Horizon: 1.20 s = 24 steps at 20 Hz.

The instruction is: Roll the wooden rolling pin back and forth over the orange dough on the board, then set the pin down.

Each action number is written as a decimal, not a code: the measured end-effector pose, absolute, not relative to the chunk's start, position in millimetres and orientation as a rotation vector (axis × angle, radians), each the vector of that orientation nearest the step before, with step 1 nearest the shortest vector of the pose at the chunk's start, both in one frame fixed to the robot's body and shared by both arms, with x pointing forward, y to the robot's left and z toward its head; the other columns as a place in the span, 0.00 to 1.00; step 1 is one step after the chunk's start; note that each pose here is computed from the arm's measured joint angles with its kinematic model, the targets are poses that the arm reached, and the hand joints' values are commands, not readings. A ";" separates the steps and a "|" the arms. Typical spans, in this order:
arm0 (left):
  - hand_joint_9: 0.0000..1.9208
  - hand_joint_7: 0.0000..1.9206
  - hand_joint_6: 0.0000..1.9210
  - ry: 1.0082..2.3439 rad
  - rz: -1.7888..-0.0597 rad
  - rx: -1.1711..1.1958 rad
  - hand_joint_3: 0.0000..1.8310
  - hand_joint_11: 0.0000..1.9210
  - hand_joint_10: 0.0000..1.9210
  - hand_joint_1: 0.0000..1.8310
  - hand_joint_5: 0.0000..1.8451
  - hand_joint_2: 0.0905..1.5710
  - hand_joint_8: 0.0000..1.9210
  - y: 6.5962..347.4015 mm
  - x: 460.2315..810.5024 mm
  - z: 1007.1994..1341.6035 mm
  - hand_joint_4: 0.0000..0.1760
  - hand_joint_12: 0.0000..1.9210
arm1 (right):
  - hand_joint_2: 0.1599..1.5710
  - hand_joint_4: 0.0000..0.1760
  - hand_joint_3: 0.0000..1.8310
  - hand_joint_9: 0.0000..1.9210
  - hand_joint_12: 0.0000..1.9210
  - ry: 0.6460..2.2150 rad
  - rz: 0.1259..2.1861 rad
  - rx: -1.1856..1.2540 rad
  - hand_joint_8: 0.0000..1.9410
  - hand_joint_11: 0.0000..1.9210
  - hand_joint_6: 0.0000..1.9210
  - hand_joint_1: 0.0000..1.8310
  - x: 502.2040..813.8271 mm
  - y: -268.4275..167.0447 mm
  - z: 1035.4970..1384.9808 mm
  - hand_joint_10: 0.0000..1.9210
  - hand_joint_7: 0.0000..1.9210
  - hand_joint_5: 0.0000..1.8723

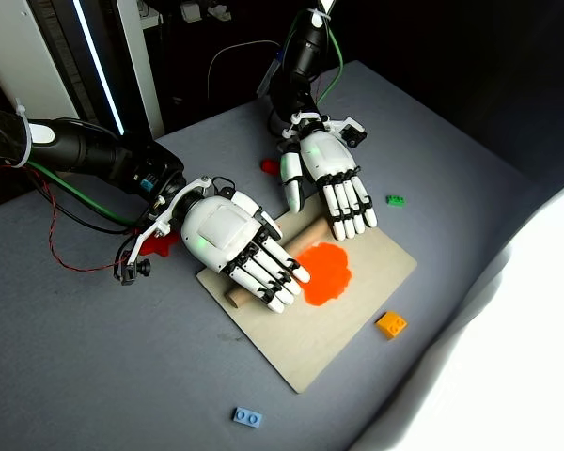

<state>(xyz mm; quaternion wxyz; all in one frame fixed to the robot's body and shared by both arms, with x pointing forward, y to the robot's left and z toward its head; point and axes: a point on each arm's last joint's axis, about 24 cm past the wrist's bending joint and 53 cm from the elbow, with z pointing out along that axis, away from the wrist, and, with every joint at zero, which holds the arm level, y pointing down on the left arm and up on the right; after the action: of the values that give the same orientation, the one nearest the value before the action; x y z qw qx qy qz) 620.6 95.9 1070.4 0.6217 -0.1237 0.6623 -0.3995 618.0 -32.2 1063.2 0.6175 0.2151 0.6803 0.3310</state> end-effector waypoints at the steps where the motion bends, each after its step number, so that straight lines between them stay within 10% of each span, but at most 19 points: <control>1: 0.09 0.13 0.00 1.518 -0.918 -0.278 0.00 0.00 0.00 0.00 0.11 0.96 0.00 96.4 618.7 1070.2 0.00 0.06 | 1.00 0.00 0.06 0.13 0.28 1.566 0.761 0.493 0.00 0.00 0.01 0.00 617.9 -32.1 1063.4 0.00 0.17 0.16; 24: 0.08 0.12 0.00 1.515 -0.911 -0.266 0.00 0.00 0.00 0.00 0.10 0.96 0.00 94.3 616.5 1072.0 0.00 0.08 | 1.00 0.00 0.06 0.11 0.25 1.566 0.760 0.496 0.00 0.00 0.00 0.00 614.8 -30.9 1064.8 0.00 0.16 0.17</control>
<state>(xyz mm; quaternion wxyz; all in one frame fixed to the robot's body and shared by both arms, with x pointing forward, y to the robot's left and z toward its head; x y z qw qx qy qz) 616.5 94.3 1072.0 0.6264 -0.1161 0.6605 -0.3974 614.8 -30.9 1064.8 0.6179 0.2153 0.6803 0.3302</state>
